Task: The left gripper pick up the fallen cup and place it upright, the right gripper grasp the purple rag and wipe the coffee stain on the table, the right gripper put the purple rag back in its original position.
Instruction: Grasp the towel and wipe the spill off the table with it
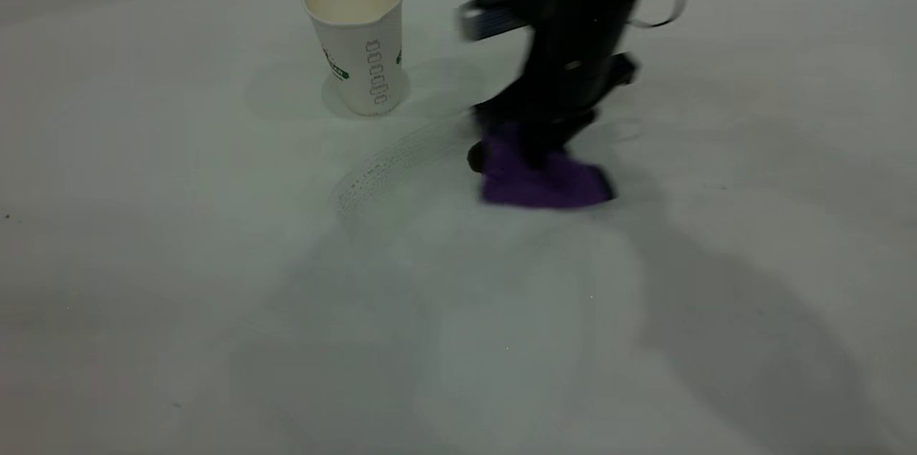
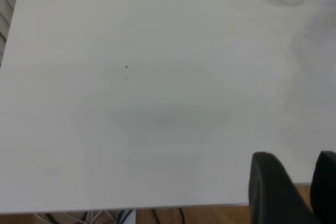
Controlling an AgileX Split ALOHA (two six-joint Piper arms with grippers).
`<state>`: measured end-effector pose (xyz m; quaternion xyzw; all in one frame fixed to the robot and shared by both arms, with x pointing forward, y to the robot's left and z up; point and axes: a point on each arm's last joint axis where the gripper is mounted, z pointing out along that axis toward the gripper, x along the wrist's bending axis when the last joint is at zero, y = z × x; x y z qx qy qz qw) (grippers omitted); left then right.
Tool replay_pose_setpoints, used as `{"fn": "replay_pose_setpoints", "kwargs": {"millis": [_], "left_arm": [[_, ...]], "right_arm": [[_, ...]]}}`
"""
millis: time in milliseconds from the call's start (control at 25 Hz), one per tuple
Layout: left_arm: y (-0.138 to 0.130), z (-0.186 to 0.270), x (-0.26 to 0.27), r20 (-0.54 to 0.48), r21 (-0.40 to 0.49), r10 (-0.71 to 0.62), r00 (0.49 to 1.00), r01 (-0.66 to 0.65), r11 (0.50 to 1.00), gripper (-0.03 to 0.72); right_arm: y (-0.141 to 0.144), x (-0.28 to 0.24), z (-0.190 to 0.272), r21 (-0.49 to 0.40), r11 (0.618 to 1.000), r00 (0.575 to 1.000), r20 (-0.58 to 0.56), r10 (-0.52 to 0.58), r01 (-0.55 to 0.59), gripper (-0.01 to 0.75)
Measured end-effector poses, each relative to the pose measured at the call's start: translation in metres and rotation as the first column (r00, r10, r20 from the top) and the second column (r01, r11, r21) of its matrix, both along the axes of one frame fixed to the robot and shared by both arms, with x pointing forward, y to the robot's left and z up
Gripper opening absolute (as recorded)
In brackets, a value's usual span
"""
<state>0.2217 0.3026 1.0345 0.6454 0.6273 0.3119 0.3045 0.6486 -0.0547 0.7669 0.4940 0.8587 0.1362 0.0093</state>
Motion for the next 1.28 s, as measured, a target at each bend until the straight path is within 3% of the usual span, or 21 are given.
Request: {"fn": "replay_pose_setpoints", "kwargs": {"millis": [360,480,640,800,960,1280], "left_arm": [[0.0,0.0,0.0,0.0,0.0,0.0,1.0,0.0,1.0,0.252],[0.0,0.0,0.0,0.0,0.0,0.0,1.0,0.0,1.0,0.252],[0.0,0.0,0.0,0.0,0.0,0.0,1.0,0.0,1.0,0.252],[0.0,0.0,0.0,0.0,0.0,0.0,1.0,0.0,1.0,0.252],[0.0,0.0,0.0,0.0,0.0,0.0,1.0,0.0,1.0,0.252],[0.0,0.0,0.0,0.0,0.0,0.0,1.0,0.0,1.0,0.252]], "right_arm": [[0.093,-0.064,-0.002,0.085,0.988,0.992,0.017,0.127,-0.128,0.065],[0.11,-0.075,-0.002,0.107,0.982,0.987,0.06,0.15,-0.155,0.065],[0.116,-0.074,-0.003,0.149,0.982,0.99,0.102,0.098,-0.113,0.065],[0.104,-0.057,-0.008,0.19,0.982,0.992,0.126,-0.005,-0.019,0.065],[0.075,-0.026,-0.01,0.221,0.97,0.981,0.14,-0.137,0.104,0.065],[-0.019,0.033,-0.012,0.201,0.926,0.935,0.095,-0.342,0.318,0.066]]}}
